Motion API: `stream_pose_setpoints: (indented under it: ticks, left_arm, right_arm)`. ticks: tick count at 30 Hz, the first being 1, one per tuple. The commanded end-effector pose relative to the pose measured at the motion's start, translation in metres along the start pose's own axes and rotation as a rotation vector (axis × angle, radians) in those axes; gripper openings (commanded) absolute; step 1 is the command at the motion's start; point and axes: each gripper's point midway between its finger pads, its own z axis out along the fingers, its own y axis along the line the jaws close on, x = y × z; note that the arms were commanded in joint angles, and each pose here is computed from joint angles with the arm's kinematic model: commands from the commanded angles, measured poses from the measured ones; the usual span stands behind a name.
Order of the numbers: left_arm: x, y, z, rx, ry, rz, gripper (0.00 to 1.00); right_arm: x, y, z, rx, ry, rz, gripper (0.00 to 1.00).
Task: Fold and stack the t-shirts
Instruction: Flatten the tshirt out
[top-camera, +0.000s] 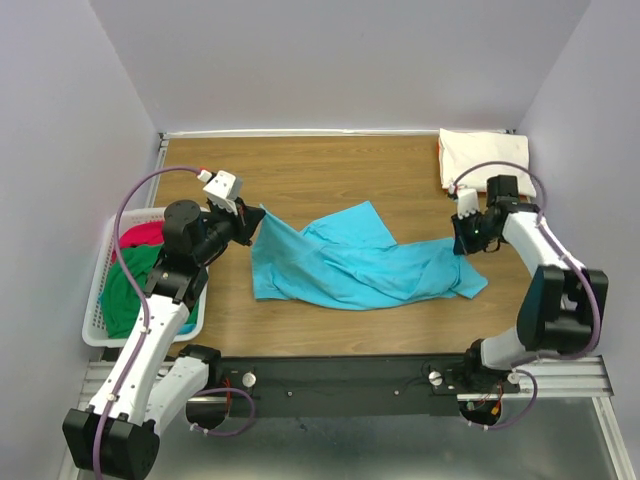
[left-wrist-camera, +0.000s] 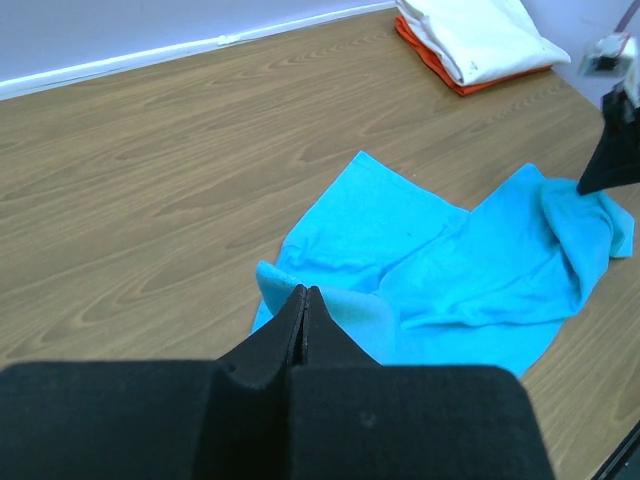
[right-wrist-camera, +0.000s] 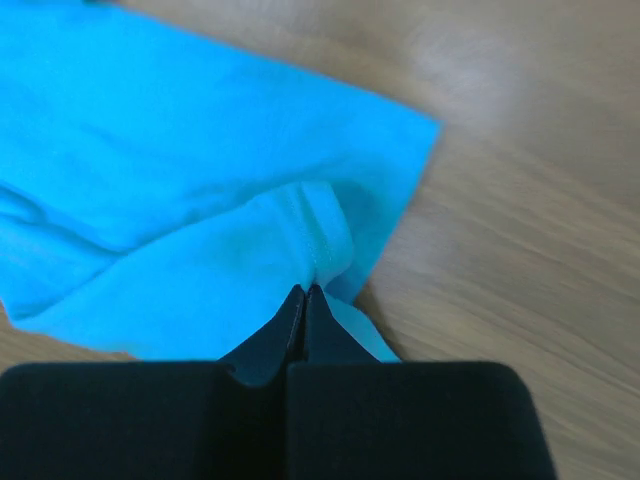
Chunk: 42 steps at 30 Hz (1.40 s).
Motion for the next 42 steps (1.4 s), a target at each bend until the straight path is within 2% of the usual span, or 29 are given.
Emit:
stream_pose_setpoints:
  ticks: [1, 6, 9, 10, 14, 17, 18, 19, 21, 25, 26, 27, 29, 30, 31, 36, 42]
  left_arm:
    - [-0.013, 0.003, -0.006, -0.031, -0.040, 0.034, 0.00]
    - [-0.009, 0.009, -0.008, -0.072, -0.035, 0.022, 0.00]
    - [-0.005, 0.009, -0.008, -0.070, -0.025, 0.016, 0.00]
    - [-0.004, 0.009, -0.009, -0.067, -0.023, 0.017, 0.00]
    - [-0.003, 0.007, -0.012, -0.062, -0.028, 0.029, 0.00]
    - [-0.003, 0.006, -0.012, -0.058, -0.028, 0.029, 0.00]
    - [-0.002, 0.006, -0.011, -0.055, -0.027, 0.030, 0.00]
    - [0.000, 0.006, -0.011, -0.053, -0.024, 0.028, 0.00]
    - [0.001, 0.004, -0.010, -0.040, -0.023, 0.027, 0.00]
    - [0.000, 0.000, -0.011, -0.019, -0.031, 0.025, 0.00]
    - [0.001, -0.003, -0.012, -0.007, -0.039, 0.016, 0.00]
    - [-0.001, -0.004, -0.012, -0.003, -0.045, 0.015, 0.00]
    - [0.002, -0.005, -0.012, 0.002, -0.047, 0.007, 0.00]
    - [0.002, -0.004, -0.012, 0.000, -0.047, 0.003, 0.00]
    - [0.002, -0.005, -0.012, 0.000, -0.049, 0.005, 0.00]
    - [0.004, -0.005, -0.012, 0.005, -0.048, -0.007, 0.00]
    - [0.007, -0.004, -0.010, 0.003, -0.040, -0.006, 0.00]
  right_arm:
    - [-0.068, -0.022, -0.076, 0.226, -0.260, -0.073, 0.01]
    - [-0.082, -0.023, -0.128, 0.362, -0.362, -0.143, 0.01]
    - [-0.047, -0.025, -0.118, 0.391, -0.247, -0.180, 0.01]
    - [-0.021, -0.024, -0.106, 0.378, -0.158, -0.199, 0.00]
    - [0.037, -0.009, -0.101, 0.357, 0.005, -0.257, 0.01]
    - [0.055, -0.011, -0.106, 0.410, 0.036, -0.265, 0.01]
    - [0.060, -0.008, -0.107, 0.418, 0.031, -0.269, 0.17]
    - [0.063, -0.010, -0.109, 0.441, 0.040, -0.264, 0.29]
    - [0.058, -0.010, -0.110, 0.437, 0.020, -0.259, 0.44]
    - [0.019, -0.002, -0.094, 0.303, -0.076, -0.204, 0.51]
    - [-0.022, -0.001, -0.067, 0.152, -0.133, -0.153, 0.54]
    - [-0.016, -0.004, -0.054, 0.124, -0.092, -0.135, 0.55]
    - [-0.031, -0.006, -0.037, 0.052, -0.088, -0.086, 0.57]
    - [-0.052, -0.011, -0.036, 0.035, -0.123, -0.086, 0.58]
    - [-0.050, -0.017, -0.016, -0.001, -0.080, -0.049, 0.58]
    - [-0.080, -0.048, 0.017, -0.004, -0.069, -0.026, 0.59]
    - [-0.080, -0.064, 0.052, -0.029, -0.010, 0.014, 0.59]
